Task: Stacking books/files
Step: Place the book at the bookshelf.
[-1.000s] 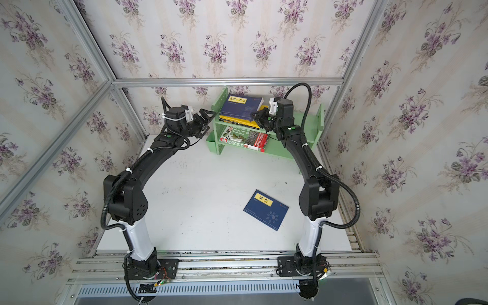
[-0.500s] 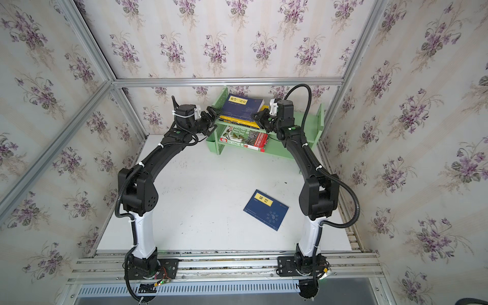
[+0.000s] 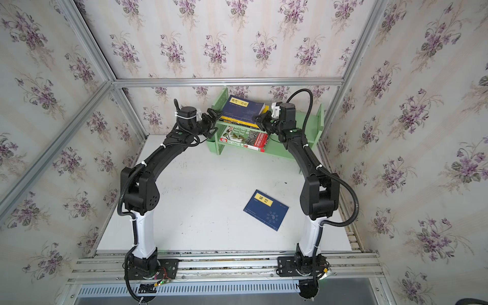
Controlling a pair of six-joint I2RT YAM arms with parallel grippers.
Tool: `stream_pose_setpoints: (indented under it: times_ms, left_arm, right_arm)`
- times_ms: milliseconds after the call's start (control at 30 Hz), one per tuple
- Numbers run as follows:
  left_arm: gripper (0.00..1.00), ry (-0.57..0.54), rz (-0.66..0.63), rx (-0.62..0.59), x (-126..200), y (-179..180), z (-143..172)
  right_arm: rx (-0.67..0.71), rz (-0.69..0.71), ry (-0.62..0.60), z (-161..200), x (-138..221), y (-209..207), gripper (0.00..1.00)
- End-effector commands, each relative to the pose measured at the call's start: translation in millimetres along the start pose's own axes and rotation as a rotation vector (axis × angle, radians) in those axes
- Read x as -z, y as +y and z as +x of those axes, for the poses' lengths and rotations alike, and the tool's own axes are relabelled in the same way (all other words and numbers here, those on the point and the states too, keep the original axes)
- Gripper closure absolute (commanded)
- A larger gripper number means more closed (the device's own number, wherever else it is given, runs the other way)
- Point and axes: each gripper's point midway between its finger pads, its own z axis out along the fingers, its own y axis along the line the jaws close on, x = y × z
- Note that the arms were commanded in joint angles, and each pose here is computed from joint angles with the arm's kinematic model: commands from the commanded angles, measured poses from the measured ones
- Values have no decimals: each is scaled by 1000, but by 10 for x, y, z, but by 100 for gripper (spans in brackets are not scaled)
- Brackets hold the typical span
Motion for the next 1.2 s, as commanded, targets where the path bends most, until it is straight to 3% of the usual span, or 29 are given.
stream_pose_setpoints:
  times_ms: [0,833,1000,1167]
  left_arm:
    - [1,-22,15,-3,-4,-59,-50]
    - [1,4,-18,69,-167,115,32]
    - [1,13,-29,74,-184,158,59]
    - [1,15,-33,76,-186,170,64]
  right_arm:
    - [3,-20,12,5,-21,17,100]
    - [5,15,36,-15,-33,-54,100]
    - [-4,51,-9,-146,34,-139,81]
    - [-5,85,-18,-242,39,-199,70]
